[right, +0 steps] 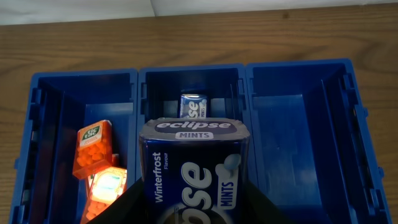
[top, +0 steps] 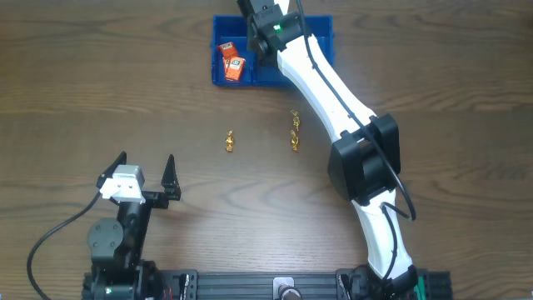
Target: Sort Candies Into Trays
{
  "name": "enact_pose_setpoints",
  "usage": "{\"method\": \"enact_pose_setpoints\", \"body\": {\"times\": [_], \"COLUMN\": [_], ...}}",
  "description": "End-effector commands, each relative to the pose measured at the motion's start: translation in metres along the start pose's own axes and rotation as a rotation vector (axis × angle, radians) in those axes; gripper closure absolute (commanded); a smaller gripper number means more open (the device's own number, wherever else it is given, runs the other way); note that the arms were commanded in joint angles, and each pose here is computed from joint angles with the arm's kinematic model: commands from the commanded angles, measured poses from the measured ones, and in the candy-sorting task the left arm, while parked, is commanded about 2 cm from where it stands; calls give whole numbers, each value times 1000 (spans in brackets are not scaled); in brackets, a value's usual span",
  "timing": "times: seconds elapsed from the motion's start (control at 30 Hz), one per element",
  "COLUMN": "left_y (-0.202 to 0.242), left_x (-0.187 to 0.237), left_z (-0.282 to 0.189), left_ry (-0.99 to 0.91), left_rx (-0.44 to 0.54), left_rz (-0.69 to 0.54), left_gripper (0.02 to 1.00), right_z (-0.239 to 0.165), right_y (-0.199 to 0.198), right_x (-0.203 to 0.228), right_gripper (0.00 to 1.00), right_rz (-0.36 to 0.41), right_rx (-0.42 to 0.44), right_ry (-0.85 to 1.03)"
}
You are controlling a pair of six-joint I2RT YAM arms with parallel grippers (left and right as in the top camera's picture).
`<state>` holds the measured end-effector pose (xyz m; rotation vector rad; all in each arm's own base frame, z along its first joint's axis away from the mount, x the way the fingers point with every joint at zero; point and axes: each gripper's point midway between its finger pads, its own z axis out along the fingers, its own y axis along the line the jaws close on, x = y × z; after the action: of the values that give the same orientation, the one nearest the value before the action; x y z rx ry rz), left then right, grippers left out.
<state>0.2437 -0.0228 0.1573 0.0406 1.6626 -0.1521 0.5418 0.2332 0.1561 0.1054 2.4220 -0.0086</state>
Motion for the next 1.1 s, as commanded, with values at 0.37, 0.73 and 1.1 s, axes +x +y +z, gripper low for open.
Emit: {"method": "enact_pose_setpoints", "body": {"times": [0.37,0.73,1.1], "left_y": [-1,-1,-1], "left_x": [18,18,18], "left_z": [1,1,1], "left_ry": [53,53,53], "left_rx": [13,13,13], "left_rz": [-3,-3,-3], "left_gripper": [25,23,23], "right_z": [4,-14,-103], "right_y": [-6,-5,44], "right_x": [-5,7,98], "right_gripper": [23,1,1], "right_rz": [-5,-44,-57], "right_rx": [30,44,-62], "right_ry": [-19,38,337]}}
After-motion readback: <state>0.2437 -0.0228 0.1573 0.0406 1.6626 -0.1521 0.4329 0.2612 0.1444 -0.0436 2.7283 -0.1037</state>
